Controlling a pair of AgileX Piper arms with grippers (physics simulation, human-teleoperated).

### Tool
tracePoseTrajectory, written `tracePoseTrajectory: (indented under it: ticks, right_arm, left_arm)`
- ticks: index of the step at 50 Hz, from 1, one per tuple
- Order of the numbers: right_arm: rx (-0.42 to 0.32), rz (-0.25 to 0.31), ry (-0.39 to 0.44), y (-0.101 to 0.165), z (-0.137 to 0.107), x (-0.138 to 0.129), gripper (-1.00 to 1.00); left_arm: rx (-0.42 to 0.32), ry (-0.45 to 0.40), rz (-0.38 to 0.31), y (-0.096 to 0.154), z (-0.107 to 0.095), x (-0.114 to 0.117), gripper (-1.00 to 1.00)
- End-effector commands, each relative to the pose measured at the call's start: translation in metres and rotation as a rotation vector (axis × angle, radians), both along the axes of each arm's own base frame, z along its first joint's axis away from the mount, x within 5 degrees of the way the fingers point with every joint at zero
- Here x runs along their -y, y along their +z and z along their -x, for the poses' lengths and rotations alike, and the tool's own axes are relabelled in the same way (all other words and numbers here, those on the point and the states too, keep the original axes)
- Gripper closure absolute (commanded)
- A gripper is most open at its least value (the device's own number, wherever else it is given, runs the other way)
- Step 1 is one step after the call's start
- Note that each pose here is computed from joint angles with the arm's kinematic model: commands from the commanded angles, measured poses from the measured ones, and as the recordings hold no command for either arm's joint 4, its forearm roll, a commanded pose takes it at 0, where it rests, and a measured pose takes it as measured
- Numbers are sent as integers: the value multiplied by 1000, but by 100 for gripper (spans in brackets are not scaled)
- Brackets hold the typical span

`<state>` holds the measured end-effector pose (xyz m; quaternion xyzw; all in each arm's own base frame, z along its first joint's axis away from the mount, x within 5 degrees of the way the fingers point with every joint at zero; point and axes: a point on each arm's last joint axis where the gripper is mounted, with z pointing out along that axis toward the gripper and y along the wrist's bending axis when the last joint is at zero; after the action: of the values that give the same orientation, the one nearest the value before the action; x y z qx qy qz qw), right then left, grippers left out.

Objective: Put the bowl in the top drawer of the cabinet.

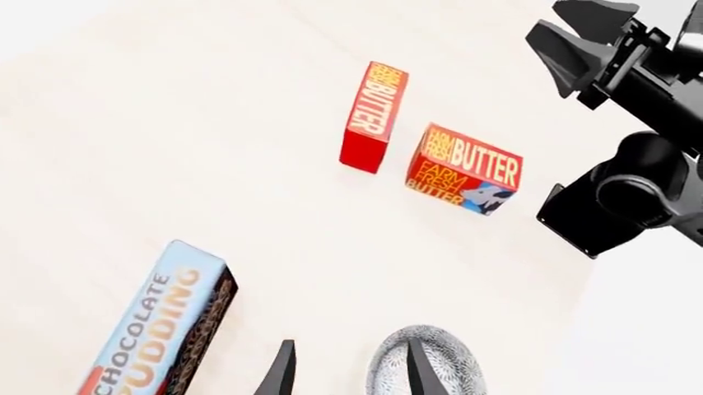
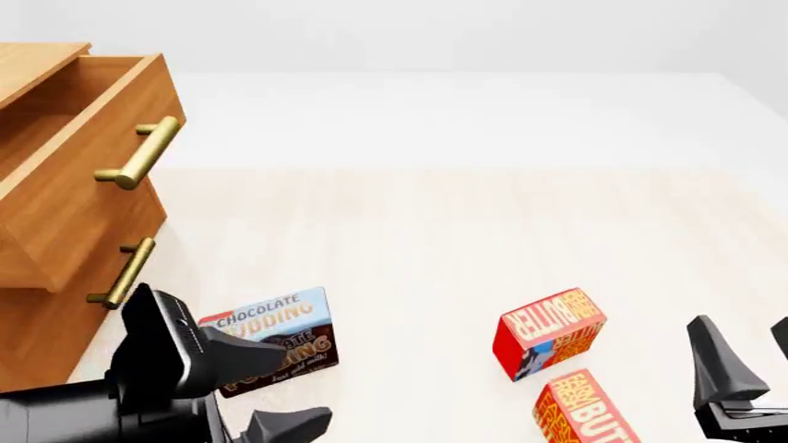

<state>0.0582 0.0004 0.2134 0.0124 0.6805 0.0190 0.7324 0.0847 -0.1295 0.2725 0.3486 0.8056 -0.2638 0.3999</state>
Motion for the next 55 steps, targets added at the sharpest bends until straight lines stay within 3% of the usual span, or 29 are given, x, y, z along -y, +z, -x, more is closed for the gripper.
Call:
tracePoseTrajectory:
  ticks: [1,18,19,23,28,38,55]
  right_arm:
    - [-1,1,3,0,0,0,-100]
    - [2,3,4,0,0,0,-100]
    - [2,4,5,0,0,0,-100]
    - [3,4,4,0,0,0,-100]
    - [2,4,4,0,0,0,-100]
    - [1,3,4,0,0,0,-100]
    - [-5,5,8,0,-1,-1,-100]
  left_arm:
    - [-14,-19,-23,-6,1,4,-100]
    - [-83,-62,-57,-20,7,17,-100]
    - [-89,-53,-93,-26,3,17,-100]
    - [-96,-70,-79,-21,7,20,-100]
    - [-147,-92,-107,-26,13,29,-100]
    - [-171,-95,-155,-15,14,28,-100]
    - [-227,-94,-215,-28,18,29,-100]
